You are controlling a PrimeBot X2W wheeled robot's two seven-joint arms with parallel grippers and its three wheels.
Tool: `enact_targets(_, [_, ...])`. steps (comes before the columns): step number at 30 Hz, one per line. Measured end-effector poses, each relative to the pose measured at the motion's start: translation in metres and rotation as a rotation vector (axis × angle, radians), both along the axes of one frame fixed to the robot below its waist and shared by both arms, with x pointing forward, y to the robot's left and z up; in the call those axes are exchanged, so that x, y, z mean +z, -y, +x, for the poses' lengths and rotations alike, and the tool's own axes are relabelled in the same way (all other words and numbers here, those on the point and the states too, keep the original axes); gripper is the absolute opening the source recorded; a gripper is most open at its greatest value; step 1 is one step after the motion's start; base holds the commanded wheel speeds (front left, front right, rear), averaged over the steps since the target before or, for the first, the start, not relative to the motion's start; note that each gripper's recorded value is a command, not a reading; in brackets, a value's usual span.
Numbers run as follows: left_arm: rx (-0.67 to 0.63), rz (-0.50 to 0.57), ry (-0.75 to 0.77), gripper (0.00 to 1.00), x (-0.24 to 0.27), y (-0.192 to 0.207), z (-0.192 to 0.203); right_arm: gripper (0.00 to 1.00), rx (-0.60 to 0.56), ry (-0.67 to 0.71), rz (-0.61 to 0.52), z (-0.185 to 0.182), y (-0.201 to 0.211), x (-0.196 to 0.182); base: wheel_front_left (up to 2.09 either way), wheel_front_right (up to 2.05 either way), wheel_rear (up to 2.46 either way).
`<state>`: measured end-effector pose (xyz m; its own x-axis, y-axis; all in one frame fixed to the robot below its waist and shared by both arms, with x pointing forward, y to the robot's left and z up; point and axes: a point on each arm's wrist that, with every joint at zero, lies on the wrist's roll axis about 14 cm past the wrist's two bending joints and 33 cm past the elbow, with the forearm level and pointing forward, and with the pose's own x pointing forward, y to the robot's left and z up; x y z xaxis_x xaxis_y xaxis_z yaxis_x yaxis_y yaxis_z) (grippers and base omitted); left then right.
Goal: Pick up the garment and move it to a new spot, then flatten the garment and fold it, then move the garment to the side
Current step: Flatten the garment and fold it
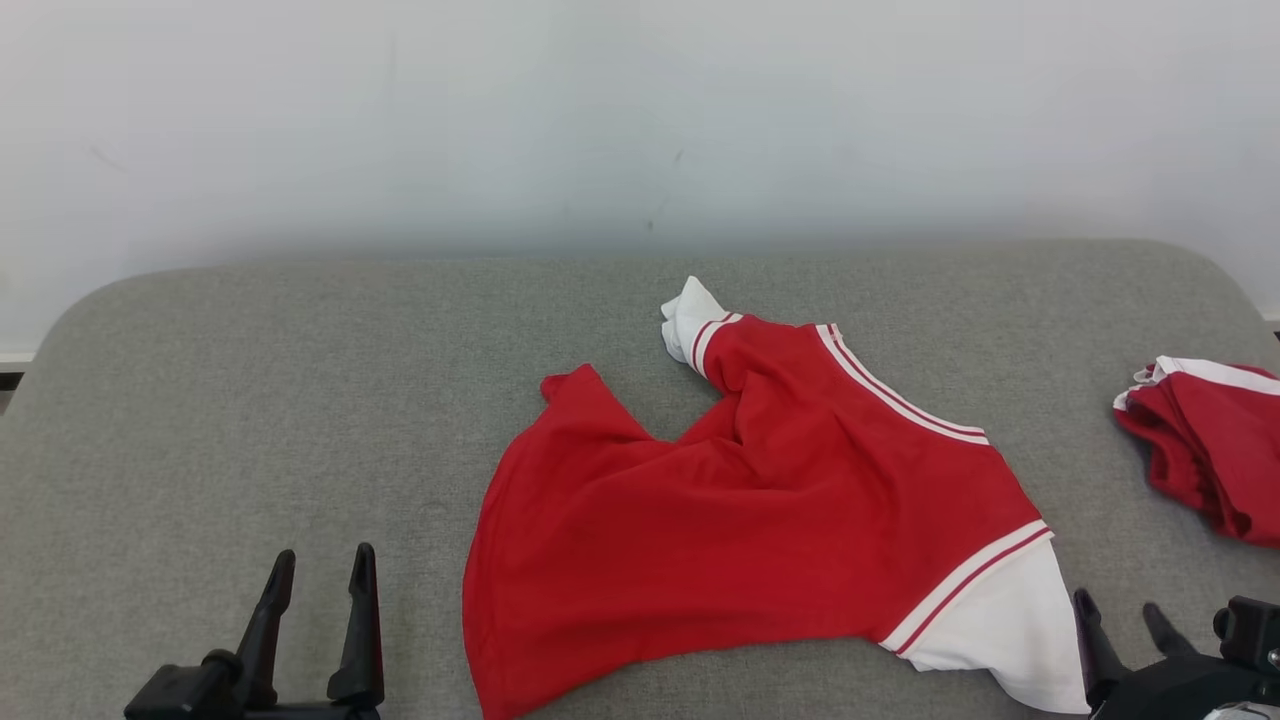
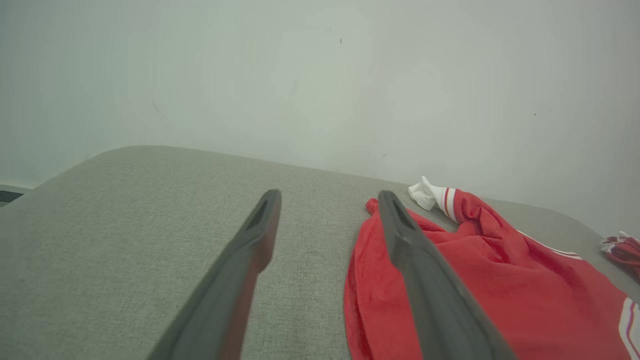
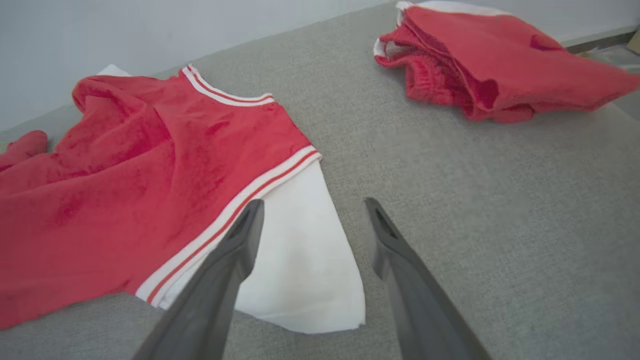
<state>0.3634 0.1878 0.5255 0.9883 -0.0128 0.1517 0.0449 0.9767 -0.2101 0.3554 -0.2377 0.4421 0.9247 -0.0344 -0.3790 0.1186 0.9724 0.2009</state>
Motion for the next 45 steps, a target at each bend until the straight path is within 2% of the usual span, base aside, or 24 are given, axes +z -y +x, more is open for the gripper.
enact_targets(8, [0.016,0.005,0.017,1.0,0.006,-0.005,-0.003,1.0,0.038,0.291,-0.031,0.01,-0.027,0.053,0.0,0.0,0.0])
enact_targets(15, [0.024,0.003,0.006,1.0,0.003,-0.007,-0.003,1.0,0.104,0.45,-0.043,0.007,-0.055,0.079,0.0,0.0,0.0])
enact_targets(25, [0.004,0.002,-0.006,1.0,0.0,0.001,-0.003,1.0,0.175,0.49,-0.085,0.005,-0.07,0.094,0.0,0.0,0.0])
enact_targets(32, [0.002,0.005,-0.031,1.0,-0.008,0.001,-0.008,1.0,0.204,0.428,-0.147,0.004,-0.066,0.08,0.0,0.0,0.0])
enact_targets(45, [0.014,0.0,-0.056,1.0,-0.017,-0.001,-0.01,1.0,0.217,0.391,-0.146,0.006,-0.07,0.07,0.0,0.0,0.0])
